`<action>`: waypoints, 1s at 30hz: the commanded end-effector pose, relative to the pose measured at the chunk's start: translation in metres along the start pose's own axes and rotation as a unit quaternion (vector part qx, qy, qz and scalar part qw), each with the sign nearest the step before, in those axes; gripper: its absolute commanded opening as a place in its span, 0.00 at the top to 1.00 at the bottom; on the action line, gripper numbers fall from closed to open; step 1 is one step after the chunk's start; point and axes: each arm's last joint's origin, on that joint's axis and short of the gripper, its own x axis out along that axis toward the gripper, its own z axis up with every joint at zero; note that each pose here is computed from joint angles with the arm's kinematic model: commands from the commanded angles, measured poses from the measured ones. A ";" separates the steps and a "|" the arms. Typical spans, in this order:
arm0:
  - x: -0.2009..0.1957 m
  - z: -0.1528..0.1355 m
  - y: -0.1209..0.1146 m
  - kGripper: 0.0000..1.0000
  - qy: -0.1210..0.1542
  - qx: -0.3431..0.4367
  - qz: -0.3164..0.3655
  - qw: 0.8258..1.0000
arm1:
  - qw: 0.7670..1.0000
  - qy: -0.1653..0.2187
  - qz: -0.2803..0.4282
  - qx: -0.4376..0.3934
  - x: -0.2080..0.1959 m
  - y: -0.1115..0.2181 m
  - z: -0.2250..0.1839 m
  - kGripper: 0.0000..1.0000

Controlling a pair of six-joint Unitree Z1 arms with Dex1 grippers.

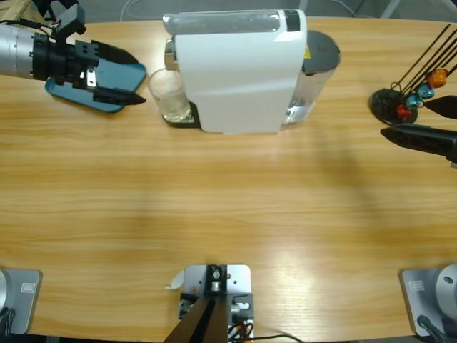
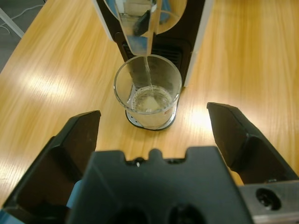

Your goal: Pour coffee

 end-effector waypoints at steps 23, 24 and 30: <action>0.069 -0.020 0.012 0.00 0.030 -0.002 -0.029 0.999 | 1.000 0.028 0.001 0.003 0.011 0.000 -0.006 0.00; 0.071 -0.019 0.012 0.00 0.031 -0.001 -0.027 0.999 | 1.000 0.028 0.001 0.003 0.011 0.000 -0.006 0.00; 0.075 -0.017 0.018 0.00 0.037 -0.007 -0.018 0.999 | 1.000 0.028 0.000 0.003 0.011 0.000 -0.006 0.00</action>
